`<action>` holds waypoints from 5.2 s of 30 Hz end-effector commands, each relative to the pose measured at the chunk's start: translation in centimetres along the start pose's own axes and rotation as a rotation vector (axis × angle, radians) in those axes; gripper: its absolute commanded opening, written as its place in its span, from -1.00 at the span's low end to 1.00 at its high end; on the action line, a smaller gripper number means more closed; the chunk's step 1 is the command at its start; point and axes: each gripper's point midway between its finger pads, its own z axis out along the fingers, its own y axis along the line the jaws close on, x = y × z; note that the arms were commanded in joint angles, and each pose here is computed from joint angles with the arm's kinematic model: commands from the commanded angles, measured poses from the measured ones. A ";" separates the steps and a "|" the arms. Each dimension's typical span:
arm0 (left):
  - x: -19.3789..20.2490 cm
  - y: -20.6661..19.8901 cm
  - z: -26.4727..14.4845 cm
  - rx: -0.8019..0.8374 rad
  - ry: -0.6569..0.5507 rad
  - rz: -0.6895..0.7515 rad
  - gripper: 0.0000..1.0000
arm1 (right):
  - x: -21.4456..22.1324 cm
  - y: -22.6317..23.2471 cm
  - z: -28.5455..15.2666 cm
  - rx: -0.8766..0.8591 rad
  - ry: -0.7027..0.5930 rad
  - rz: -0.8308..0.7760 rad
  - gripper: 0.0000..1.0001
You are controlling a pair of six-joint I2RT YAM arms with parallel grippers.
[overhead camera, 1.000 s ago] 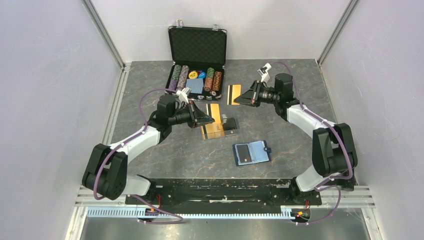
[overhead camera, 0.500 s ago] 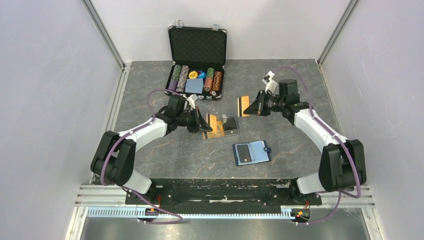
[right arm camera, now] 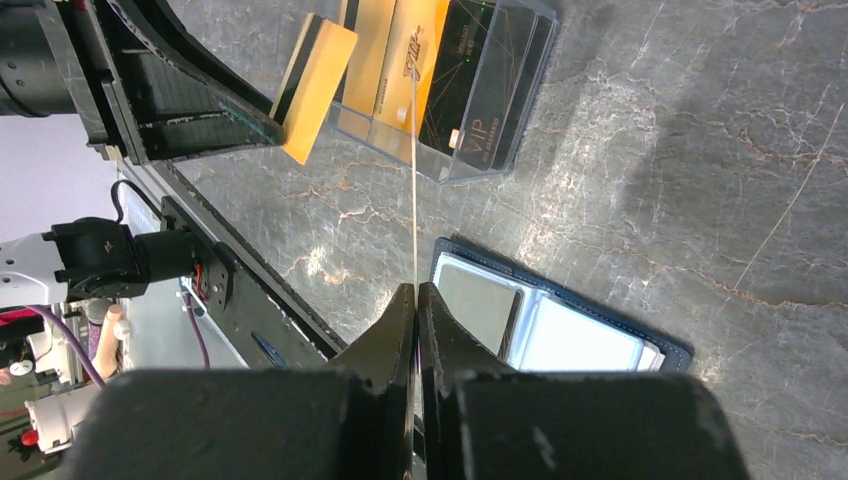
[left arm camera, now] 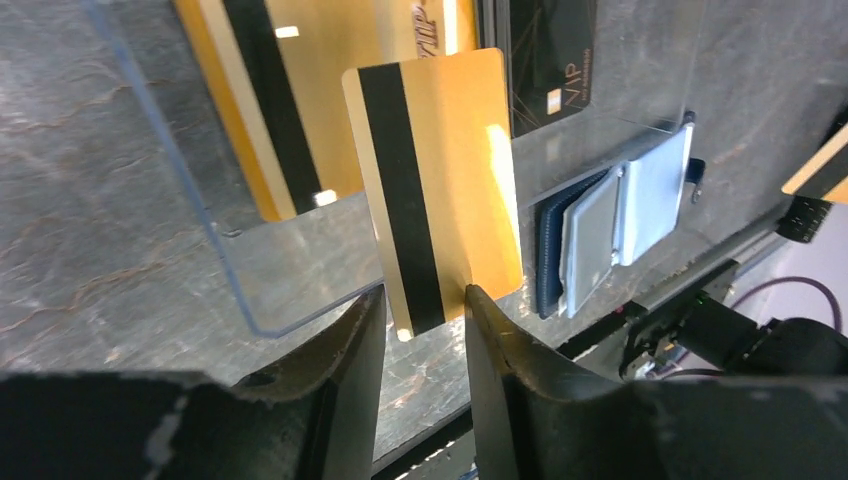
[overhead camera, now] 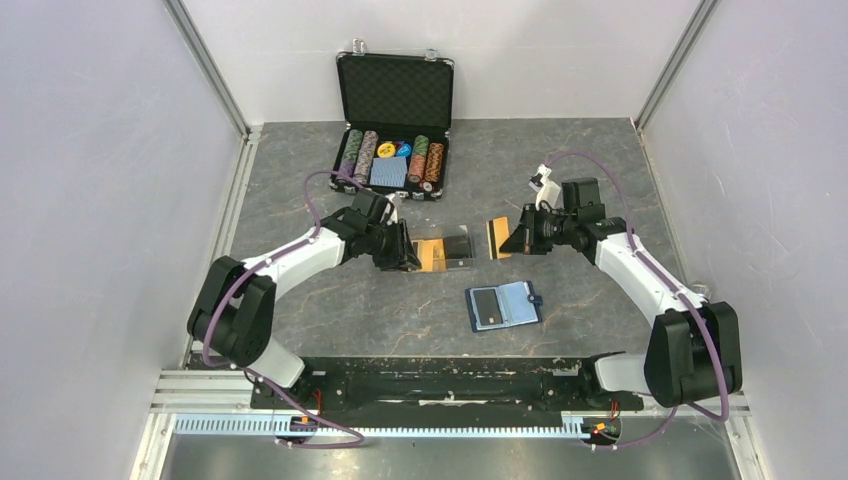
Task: Put the credit cards into the card holder
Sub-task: Insert the credit card into the card holder.
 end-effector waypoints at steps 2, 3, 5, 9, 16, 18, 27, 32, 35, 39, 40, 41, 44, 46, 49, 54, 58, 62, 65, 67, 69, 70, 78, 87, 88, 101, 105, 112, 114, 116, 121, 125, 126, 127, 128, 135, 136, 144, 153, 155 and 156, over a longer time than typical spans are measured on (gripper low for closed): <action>-2.7 -0.5 -2.4 -0.058 -0.106 0.080 -0.14 | -0.2 0.6 -0.8 -0.013 -0.024 -0.042 -1.00; -2.9 -0.9 -2.7 -0.046 -0.116 0.081 -0.13 | -0.3 0.8 -0.9 -0.022 -0.024 -0.042 -1.00; -3.5 -2.9 -3.6 0.034 -0.140 0.095 -0.07 | -0.4 1.6 -1.0 -0.057 -0.026 -0.052 -1.00; -4.9 -7.8 -5.7 0.230 -0.209 0.089 0.00 | -0.5 2.9 -1.4 -0.123 -0.034 -0.063 -1.00; -5.5 -15.7 -8.7 0.585 -0.260 0.124 0.15 | -0.7 6.5 -2.3 -0.319 -0.053 -0.026 -1.00; -5.1 -17.0 -8.5 0.659 -0.232 0.120 0.17 | -1.1 7.8 -2.8 -0.378 -0.071 -0.027 -1.00; -3.2 -19.4 -6.5 0.777 -0.165 0.089 0.19 | -2.1 10.3 -4.3 -0.480 -0.123 -0.028 -1.00; -2.5 -19.7 -5.9 0.780 -0.148 0.095 -0.16 | -1.9 10.4 -4.4 -0.497 -0.134 -0.008 -1.00; -2.3 -19.9 -6.0 0.795 -0.144 0.093 -0.48 | -1.5 10.3 -4.3 -0.502 -0.125 -0.001 -1.00; -2.2 -20.0 -6.0 0.807 -0.140 0.088 -0.95 | -0.8 9.6 -3.9 -0.488 -0.110 0.017 -0.94; -2.1 -19.9 -6.0 0.805 -0.138 0.083 -0.95 | -0.6 9.3 -3.7 -0.472 -0.106 0.022 -0.74; -2.1 -19.8 -5.9 0.801 -0.139 0.080 -0.96 | -0.4 8.8 -3.4 -0.451 -0.106 0.020 -0.41; -1.8 -18.6 -5.4 0.751 -0.148 0.049 -0.95 | 0.8 5.4 -2.3 -0.267 -0.062 0.034 0.13; -1.4 -17.5 -4.9 0.710 -0.151 0.020 -0.95 | 1.7 2.3 -2.1 -0.091 -0.022 0.026 0.32; -0.3 -15.5 -4.0 0.641 -0.146 -0.027 -0.96 | 3.0 -2.7 -2.8 0.186 0.028 0.014 0.52; 2.3 -12.9 -2.5 0.535 -0.117 -0.079 -0.95 | 5.9 -8.3 -4.3 0.462 0.119 0.009 0.64; 4.7 -12.7 -1.1 0.504 -0.066 -0.093 -0.96 | 9.4 -10.0 -3.5 0.477 0.206 0.036 0.63; 6.5 -13.0 0.1 0.484 -0.018 -0.089 -0.96 | 12.1 -9.0 -1.6 0.345 0.241 0.107 0.38; 7.3 -13.0 1.2 0.465 0.011 -0.088 -0.96 | 13.3 -8.6 -1.1 0.305 0.244 0.143 0.27; 7.7 -12.9 1.7 0.450 0.030 -0.093 -0.96 | 13.8 -8.4 -1.0 0.289 0.246 0.157 0.21; 8.1 -12.4 2.4 0.423 0.046 -0.097 -0.95 | 14.3 -8.0 -1.0 0.272 0.246 0.168 0.12; 8.2 -12.3 2.7 0.415 0.051 -0.099 -0.95 | 14.4 -7.8 -1.0 0.263 0.243 0.173 0.07; 9.1 -10.8 4.6 0.349 0.090 -0.079 -0.96 | 15.8 -6.6 -0.9 0.204 0.235 0.230 -0.13; 9.1 -11.7 6.1 0.356 0.124 -0.047 -0.96 | 16.1 -7.0 -1.0 0.220 0.247 0.221 -0.15; 9.1 -11.6 6.4 0.353 0.130 -0.049 -0.96 | 16.1 -7.1 -1.0 0.223 0.248 0.221 -0.15; 10.2 -11.8 8.2 0.336 0.180 -0.019 -0.96 | 16.3 -7.2 -0.9 0.222 0.255 0.216 -0.17; 10.3 -12.0 8.5 0.342 0.190 -0.016 -0.95 | 16.4 -7.3 -0.8 0.221 0.259 0.216 -0.19; 9.1 -12.1 6.8 0.299 0.126 0.023 -0.96 | 16.6 -7.5 -0.9 0.230 0.261 0.215 -0.20; 8.6 -12.5 6.1 0.300 0.099 0.027 -0.96 | 16.6 -7.5 -0.9 0.232 0.261 0.215 -0.20; 8.3 -12.7 5.5 0.305 0.078 0.032 -0.95 | 16.6 -7.5 -0.8 0.232 0.262 0.215 -0.20; 7.8 -13.4 4.6 0.338 0.047 0.033 -0.96 | 16.5 -7.5 -0.8 0.232 0.259 0.211 -0.20; 8.0 -13.8 4.8 0.371 0.052 0.027 -0.96 | 16.6 -7.6 -0.9 0.233 0.260 0.210 -0.20; 8.0 -13.9 4.9 0.376 0.055 0.026 -0.96 | 16.6 -7.5 -0.9 0.232 0.260 0.210 -0.20; 8.1 -13.8 5.1 0.373 0.060 0.023 -0.96 | 16.6 -7.5 -0.9 0.232 0.261 0.210 -0.20; 8.3 -13.7 5.3 0.369 0.069 0.019 -0.95 | 16.6 -7.5 -0.9 0.233 0.260 0.209 -0.20; 9.4 -12.2 7.3 0.326 0.118 0.009 -0.95 | 16.6 -7.6 -0.9 0.232 0.259 0.208 -0.20; 9.5 -12.1 7.4 0.319 0.121 0.008 -0.96 | 16.6 -7.6 -0.9 0.232 0.260 0.207 -0.20; 9.8 -11.8 8.1 0.316 0.138 0.011 -0.95 | 16.8 -7.7 -0.8 0.233 0.261 0.209 -0.20; 10.3 -11.9 8.9 0.324 0.163 -0.003 -0.95 | 17.1 -7.7 -0.7 0.229 0.264 0.213 -0.20; 10.4 -11.9 9.1 0.326 0.171 -0.009 -0.96 | 17.0 -7.7 -0.6 0.226 0.262 0.214 -0.21; 10.4 -11.9 9.2 0.326 0.173 -0.014 -0.96 | 17.1 -7.7 -0.6 0.225 0.263 0.213 -0.21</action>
